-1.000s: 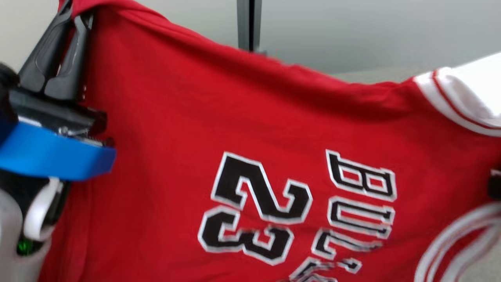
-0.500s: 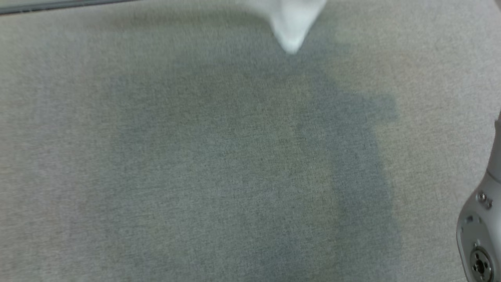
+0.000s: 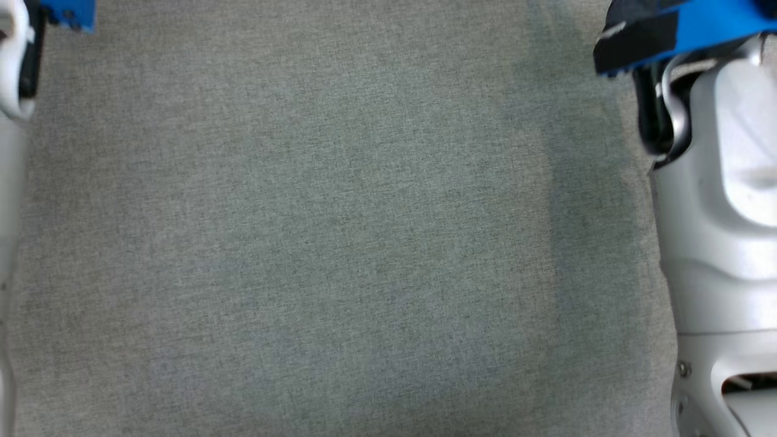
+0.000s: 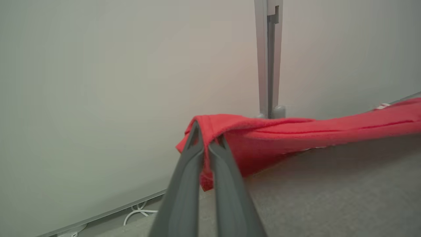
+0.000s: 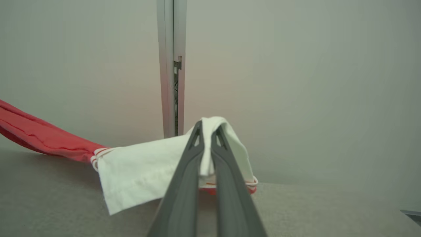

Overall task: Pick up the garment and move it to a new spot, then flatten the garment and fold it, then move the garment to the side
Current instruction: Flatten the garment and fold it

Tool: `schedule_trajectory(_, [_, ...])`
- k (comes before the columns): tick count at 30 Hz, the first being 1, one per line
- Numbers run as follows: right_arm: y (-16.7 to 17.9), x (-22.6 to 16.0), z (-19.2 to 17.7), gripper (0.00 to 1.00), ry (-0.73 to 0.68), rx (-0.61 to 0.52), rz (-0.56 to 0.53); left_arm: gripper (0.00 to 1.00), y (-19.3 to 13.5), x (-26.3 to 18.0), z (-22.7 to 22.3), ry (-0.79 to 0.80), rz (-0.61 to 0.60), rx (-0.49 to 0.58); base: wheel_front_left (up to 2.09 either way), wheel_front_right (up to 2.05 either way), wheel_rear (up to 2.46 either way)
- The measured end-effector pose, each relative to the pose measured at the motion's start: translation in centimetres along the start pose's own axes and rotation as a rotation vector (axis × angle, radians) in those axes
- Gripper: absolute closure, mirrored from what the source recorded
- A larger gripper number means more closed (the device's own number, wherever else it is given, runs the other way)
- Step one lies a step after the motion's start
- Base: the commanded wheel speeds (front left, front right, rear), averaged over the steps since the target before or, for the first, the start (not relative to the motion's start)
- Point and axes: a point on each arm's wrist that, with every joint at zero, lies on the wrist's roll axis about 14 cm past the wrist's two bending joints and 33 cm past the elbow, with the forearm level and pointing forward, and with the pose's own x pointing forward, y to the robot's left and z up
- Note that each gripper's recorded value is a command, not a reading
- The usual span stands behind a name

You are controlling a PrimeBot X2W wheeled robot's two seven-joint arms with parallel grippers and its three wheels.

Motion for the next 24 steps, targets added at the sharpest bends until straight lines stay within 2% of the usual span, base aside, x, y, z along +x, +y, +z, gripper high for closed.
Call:
schedule_trajectory(2, [0.1,-0.9,-1.3,1.0,0.031,0.024,-0.003,1.0,-0.5,-0.6,-1.8,0.029,-0.004,-0.026,0.0,0.0,0.0])
schedule_trajectory(6, [0.1,-2.3,-0.4,1.0,-0.004,0.063,-0.016,1.0,-2.1,-2.0,-4.0,0.079,-0.035,-0.054,0.0,0.0,0.0])
schedule_trajectory(17, [0.4,-8.1,2.4,1.0,-0.055,0.124,-0.042,1.0,-4.2,-8.5,-4.9,0.14,-0.046,-0.092,0.0,0.0,0.0])
schedule_trajectory(24, [0.1,-13.6,2.2,1.0,-0.012,0.162,-0.08,1.0,-6.2,-14.6,-5.0,0.161,-0.039,-0.13,0.0,0.0,0.0])
